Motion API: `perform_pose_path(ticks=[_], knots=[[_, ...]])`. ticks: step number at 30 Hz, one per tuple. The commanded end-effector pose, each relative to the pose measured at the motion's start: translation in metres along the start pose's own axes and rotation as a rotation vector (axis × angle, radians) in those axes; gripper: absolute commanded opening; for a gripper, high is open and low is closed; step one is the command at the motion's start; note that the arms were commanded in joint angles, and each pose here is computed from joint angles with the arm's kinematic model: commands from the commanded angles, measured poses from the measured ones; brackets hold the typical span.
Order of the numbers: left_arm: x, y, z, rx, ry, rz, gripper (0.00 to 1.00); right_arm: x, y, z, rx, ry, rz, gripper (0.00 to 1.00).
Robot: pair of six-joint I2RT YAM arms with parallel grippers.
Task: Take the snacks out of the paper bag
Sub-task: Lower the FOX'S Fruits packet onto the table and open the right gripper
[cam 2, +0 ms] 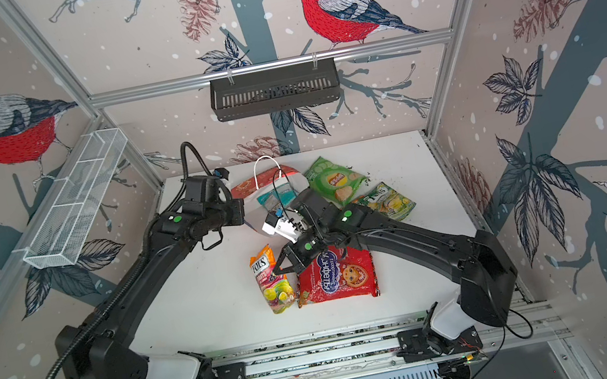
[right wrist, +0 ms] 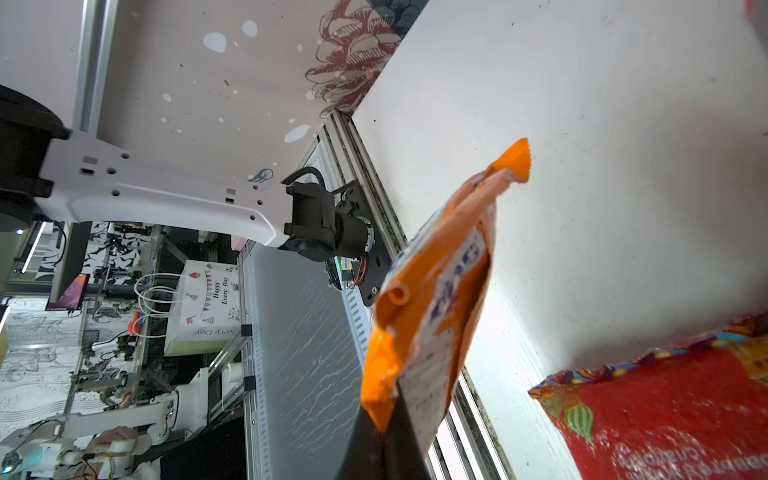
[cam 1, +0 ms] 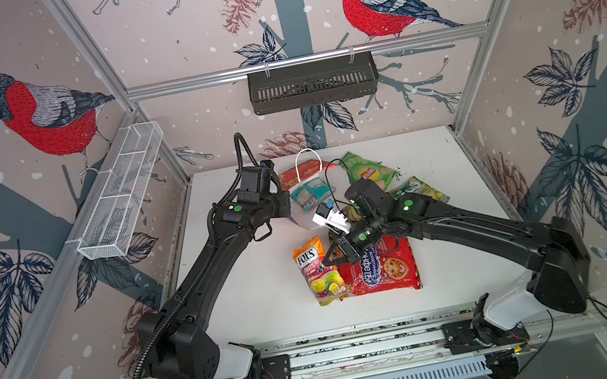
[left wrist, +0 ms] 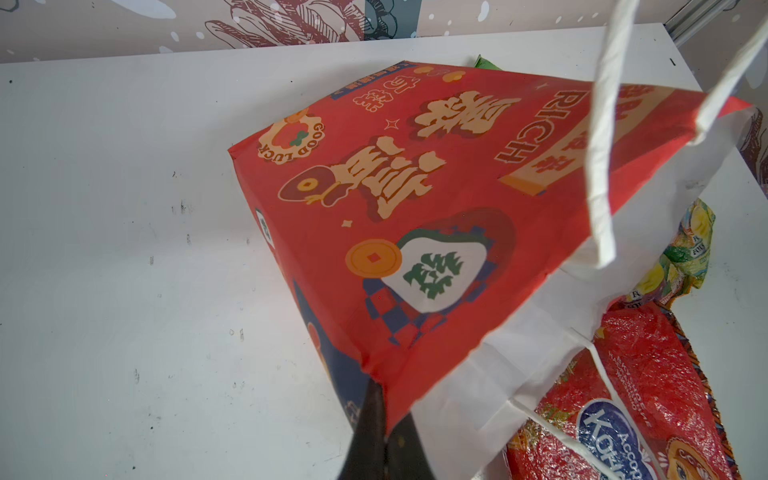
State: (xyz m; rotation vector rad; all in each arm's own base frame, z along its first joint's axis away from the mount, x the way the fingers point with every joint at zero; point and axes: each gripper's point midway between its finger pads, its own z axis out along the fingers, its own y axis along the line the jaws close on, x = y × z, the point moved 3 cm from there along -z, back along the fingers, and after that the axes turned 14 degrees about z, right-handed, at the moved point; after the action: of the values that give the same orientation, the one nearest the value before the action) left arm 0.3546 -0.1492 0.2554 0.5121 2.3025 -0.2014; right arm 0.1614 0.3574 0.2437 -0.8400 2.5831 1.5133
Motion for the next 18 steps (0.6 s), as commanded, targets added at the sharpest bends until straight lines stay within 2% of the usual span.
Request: perform_pose_path(ticks=[1, 13, 18], knots=[[-0.006, -0.001, -0.001, 0.014, -0.019, -0.009, 0.00, -0.008, -0.005, 0.016, 0.020, 0.011, -0.057, 0.01], [-0.005, 0.010, -0.006, -0.002, -0.015, -0.022, 0.00, -0.021, -0.061, 0.100, 0.200, 0.245, -0.116, 0.01], [-0.002, 0.016, -0.008, -0.009, -0.006, -0.028, 0.00, -0.037, -0.077, 0.112, 0.229, 0.225, -0.112, 0.02]])
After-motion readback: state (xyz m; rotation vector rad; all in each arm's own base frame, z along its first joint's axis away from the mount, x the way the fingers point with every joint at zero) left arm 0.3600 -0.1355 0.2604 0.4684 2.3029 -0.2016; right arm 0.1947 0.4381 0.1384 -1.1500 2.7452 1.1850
